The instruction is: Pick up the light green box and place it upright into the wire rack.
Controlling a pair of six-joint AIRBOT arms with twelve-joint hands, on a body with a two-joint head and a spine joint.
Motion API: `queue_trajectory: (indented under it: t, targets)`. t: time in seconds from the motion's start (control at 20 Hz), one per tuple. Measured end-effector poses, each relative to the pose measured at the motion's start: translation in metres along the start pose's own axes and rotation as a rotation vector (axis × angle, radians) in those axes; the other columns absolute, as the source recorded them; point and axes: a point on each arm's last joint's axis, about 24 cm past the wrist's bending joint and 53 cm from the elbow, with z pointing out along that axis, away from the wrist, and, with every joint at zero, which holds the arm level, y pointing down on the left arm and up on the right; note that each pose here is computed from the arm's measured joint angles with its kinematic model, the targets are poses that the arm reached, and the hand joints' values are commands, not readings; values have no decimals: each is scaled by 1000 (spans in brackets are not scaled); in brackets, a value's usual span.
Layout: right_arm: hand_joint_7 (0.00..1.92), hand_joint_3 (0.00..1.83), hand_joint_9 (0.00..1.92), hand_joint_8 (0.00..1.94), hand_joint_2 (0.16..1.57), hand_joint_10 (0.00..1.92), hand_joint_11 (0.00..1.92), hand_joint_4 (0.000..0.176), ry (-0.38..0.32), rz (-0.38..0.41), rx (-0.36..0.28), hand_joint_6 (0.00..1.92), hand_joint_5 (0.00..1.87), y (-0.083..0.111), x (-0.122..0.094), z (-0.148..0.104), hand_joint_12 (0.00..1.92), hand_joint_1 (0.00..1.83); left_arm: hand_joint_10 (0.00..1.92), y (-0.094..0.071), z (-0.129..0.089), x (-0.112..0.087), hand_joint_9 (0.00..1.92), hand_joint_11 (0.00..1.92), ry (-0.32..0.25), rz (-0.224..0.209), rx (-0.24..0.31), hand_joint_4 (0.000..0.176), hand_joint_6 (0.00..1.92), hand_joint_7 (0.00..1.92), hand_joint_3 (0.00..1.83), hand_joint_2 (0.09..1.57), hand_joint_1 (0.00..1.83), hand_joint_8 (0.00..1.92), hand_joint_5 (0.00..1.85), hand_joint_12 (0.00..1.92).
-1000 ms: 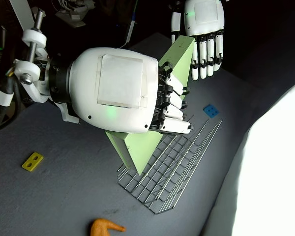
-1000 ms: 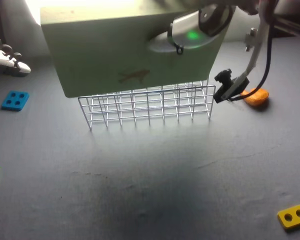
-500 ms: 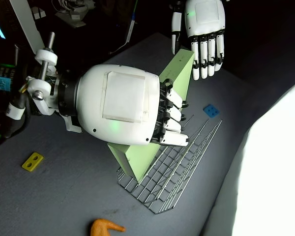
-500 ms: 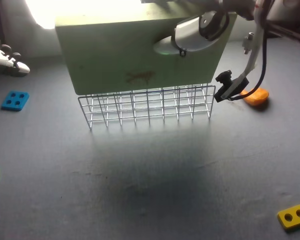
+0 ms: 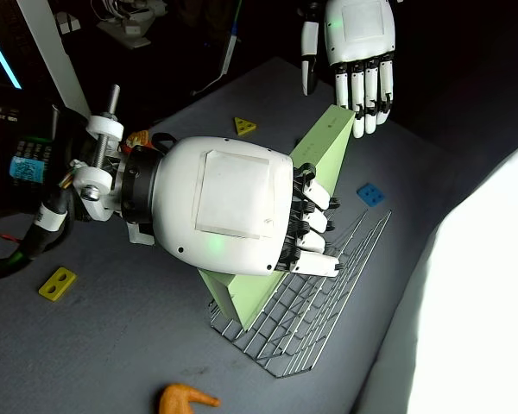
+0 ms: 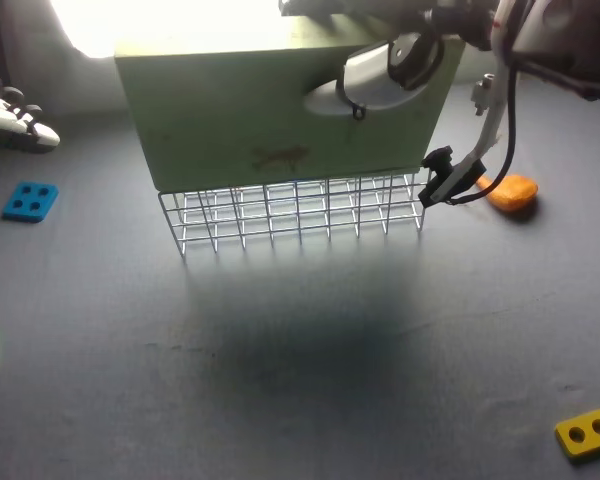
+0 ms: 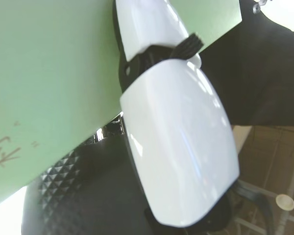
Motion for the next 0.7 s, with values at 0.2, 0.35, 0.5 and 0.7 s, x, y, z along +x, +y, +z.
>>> queue_trajectory:
  t: [0.2, 0.35, 0.5, 0.7]
  targets:
    - [930, 0, 815, 1252, 1165, 1274, 397, 0, 7, -3, 16, 1032, 867, -10, 7, 1, 1814, 1214, 5, 0, 0, 0, 190, 0, 0, 0, 0, 0, 4, 141, 0, 1376, 214, 3, 75, 773]
    - [914, 0, 796, 1281, 1166, 1301, 382, 0, 25, -11, 36, 1004, 882, -21, 17, 2, 1837, 1213, 1, 0, 0, 0, 191, 0, 0, 0, 0, 0, 2, 147, 0, 1369, 237, 0, 84, 795]
    - [920, 1, 797, 1277, 1166, 1305, 378, 0, 33, -15, 55, 1008, 877, -32, 25, 3, 1833, 1215, 8, -1, 0, 0, 212, 0, -1, 0, 1, 0, 8, 165, 0, 1368, 253, 3, 96, 836]
    - [923, 1, 802, 1262, 1162, 1279, 374, 0, 40, -25, 89, 1008, 882, -51, 29, 2, 1830, 1214, 1, -1, 0, 0, 188, 0, 0, 1, 1, 0, 0, 134, 3, 1380, 197, 0, 62, 792]
